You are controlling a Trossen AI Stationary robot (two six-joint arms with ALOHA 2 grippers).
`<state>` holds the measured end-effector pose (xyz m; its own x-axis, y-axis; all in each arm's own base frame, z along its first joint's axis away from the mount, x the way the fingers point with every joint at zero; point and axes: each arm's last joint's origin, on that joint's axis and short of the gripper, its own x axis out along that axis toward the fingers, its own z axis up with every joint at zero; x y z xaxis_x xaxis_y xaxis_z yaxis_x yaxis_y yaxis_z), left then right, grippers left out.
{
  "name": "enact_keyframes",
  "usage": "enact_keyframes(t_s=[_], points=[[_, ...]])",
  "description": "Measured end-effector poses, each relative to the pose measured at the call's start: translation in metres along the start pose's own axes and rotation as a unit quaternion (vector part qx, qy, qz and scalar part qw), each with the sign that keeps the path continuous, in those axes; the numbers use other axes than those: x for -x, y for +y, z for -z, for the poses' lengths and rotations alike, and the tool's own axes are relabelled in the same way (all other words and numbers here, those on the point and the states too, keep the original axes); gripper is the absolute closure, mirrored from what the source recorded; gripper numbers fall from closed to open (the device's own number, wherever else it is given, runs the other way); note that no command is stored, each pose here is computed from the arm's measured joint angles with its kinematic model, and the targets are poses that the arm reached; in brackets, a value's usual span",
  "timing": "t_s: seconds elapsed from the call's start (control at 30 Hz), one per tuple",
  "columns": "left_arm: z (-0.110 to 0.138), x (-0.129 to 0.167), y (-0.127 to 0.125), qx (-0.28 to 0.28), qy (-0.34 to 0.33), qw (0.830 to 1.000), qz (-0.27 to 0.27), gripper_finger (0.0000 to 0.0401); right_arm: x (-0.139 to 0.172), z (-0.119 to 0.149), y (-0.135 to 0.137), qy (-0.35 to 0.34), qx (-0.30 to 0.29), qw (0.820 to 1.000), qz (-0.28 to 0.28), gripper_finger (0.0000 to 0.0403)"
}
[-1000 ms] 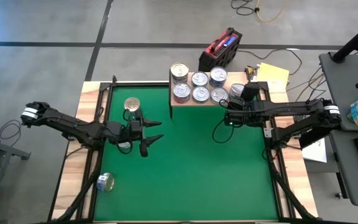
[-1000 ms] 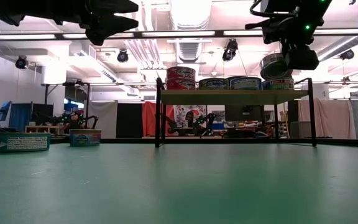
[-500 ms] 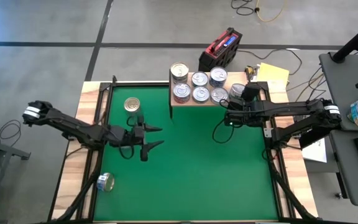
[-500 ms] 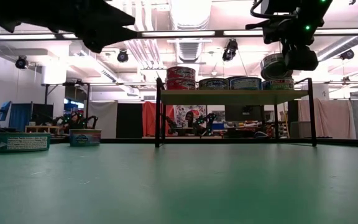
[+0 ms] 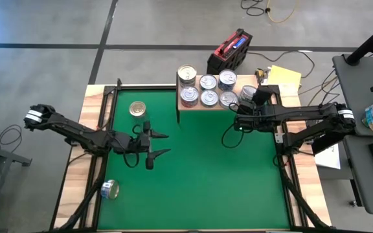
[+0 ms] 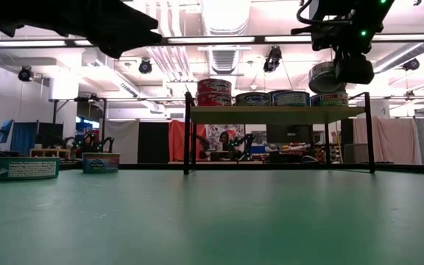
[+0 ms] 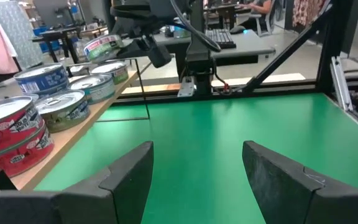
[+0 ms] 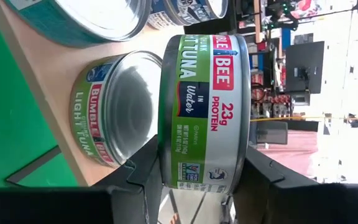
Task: Stack canned seafood by type on shelf
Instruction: Stack the green tuna can on top of the other green tuna can on the shelf
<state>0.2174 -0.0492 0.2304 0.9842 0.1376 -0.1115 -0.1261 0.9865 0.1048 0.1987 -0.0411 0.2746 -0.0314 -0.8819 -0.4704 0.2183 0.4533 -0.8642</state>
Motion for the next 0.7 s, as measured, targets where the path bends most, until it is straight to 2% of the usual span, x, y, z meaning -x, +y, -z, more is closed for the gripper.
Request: enact_keyframes(t_s=[0.7], points=[[0.0019,-0.0001,-0.0002,-0.011,0.009,1.0,0.001,0.017,-0.0008,0.0031,0.0016,0.008,0.012,1.0,-0.003,0.0271]])
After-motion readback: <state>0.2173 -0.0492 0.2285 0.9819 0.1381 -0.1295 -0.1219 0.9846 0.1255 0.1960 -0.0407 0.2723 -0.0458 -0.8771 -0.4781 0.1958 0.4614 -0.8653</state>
